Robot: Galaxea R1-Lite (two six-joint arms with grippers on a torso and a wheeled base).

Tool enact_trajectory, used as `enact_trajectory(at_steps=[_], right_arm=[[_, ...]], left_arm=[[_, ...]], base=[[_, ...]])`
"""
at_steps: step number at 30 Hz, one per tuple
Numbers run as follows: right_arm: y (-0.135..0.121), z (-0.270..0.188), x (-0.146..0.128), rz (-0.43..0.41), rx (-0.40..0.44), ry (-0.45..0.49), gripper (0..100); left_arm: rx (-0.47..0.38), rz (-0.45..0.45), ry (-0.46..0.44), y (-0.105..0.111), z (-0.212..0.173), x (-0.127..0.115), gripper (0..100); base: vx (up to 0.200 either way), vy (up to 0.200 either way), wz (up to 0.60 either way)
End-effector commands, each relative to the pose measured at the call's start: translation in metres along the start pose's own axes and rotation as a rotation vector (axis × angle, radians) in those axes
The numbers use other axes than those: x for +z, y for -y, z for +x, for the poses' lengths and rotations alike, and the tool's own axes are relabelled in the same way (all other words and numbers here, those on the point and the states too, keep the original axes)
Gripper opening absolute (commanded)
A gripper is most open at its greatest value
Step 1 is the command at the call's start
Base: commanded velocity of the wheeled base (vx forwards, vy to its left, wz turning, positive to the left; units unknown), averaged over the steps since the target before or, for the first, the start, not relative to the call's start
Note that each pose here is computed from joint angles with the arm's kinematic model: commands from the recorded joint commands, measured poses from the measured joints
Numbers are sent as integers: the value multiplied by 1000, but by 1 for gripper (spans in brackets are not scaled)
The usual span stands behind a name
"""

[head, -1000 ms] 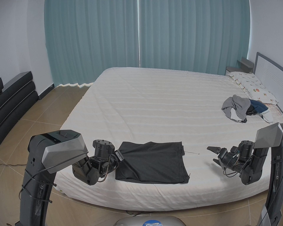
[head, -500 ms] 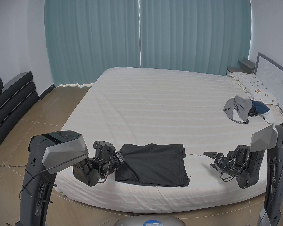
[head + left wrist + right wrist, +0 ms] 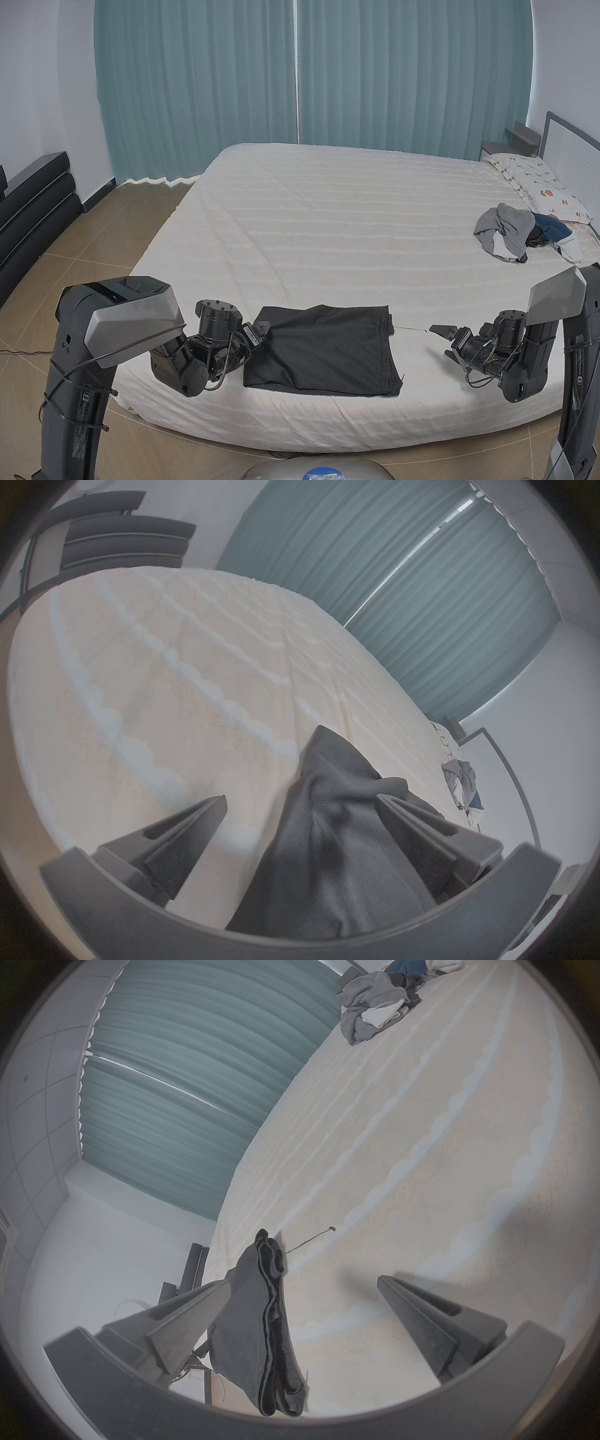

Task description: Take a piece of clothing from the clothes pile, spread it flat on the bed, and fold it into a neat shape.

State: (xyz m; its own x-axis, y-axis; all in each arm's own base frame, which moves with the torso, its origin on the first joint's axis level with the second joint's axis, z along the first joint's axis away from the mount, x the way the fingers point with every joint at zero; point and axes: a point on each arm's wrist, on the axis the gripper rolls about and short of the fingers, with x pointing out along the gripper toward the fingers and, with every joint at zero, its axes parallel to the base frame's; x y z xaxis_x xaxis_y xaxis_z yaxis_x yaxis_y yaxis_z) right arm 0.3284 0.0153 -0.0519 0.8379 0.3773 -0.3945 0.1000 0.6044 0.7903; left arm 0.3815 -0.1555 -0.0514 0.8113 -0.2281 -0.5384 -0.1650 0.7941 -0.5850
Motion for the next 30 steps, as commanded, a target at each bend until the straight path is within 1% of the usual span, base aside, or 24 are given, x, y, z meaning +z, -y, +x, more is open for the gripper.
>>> enact_trajectory(at_steps=[1,4,9,12,13,14,15,16,17,20,22,23,24,25,26,27,28,29,30], right_arm=[[-4,3,-5,-13,3,6,100],[-8,5,-12,-20,-1,-4,100],[-6,5,-13,-21,-7,-3,100],[-6,5,-13,-21,-7,-3,100],[-5,7,-15,-41,-13,-8,100],[-4,7,-16,-49,-18,-10,100],[-3,7,-15,-49,-19,-9,100],[-4,9,-15,-54,-20,-1,100],[-4,9,-15,-55,-21,2,100],[-8,10,-19,-62,-42,23,100],[-21,9,-26,-88,-58,53,100],[-30,7,-27,-105,-60,83,100],[-30,7,-27,-105,-60,83,100],[-43,4,-25,-129,-52,123,100],[-56,-2,-23,-148,-38,156,100],[-74,-11,-23,-173,2,167,100],[-75,-12,-23,-176,4,167,100],[-94,-27,-22,-219,41,181,100],[-103,-37,-22,-253,59,188,100]], left_arm=[[-3,-45,0,1,-15,8,100],[-3,-63,3,-1,-24,16,100],[-1,-89,8,-12,-39,34,100],[-1,-89,8,-12,-39,34,100],[10,-95,55,-22,-41,46,100],[-5,-113,96,-25,-45,58,100],[-9,-115,103,-25,-46,60,100],[-19,-122,137,-24,-53,72,100],[-25,-120,146,-22,-55,75,100],[-15,-62,177,-21,-70,84,100],[-6,-11,202,-23,-90,90,100],[-9,-2,211,-21,-101,92,100],[-9,-2,211,-21,-101,92,100],[-23,-1,225,-17,-115,95,100],[-36,0,244,-13,-130,98,100],[-54,6,270,-9,-147,103,100],[-56,8,272,-9,-148,103,100],[-75,11,306,-5,-170,108,100],[-87,17,328,-3,-183,110,100]], base=[[0,0,0],[0,0,0],[0,0,0],[0,0,0],[0,0,0],[0,0,0],[0,0,0],[0,0,0],[0,0,0],[0,0,0],[0,0,0],[0,0,0],[0,0,0],[0,0,0],[0,0,0],[0,0,0],[0,0,0],[0,0,0],[0,0,0]])
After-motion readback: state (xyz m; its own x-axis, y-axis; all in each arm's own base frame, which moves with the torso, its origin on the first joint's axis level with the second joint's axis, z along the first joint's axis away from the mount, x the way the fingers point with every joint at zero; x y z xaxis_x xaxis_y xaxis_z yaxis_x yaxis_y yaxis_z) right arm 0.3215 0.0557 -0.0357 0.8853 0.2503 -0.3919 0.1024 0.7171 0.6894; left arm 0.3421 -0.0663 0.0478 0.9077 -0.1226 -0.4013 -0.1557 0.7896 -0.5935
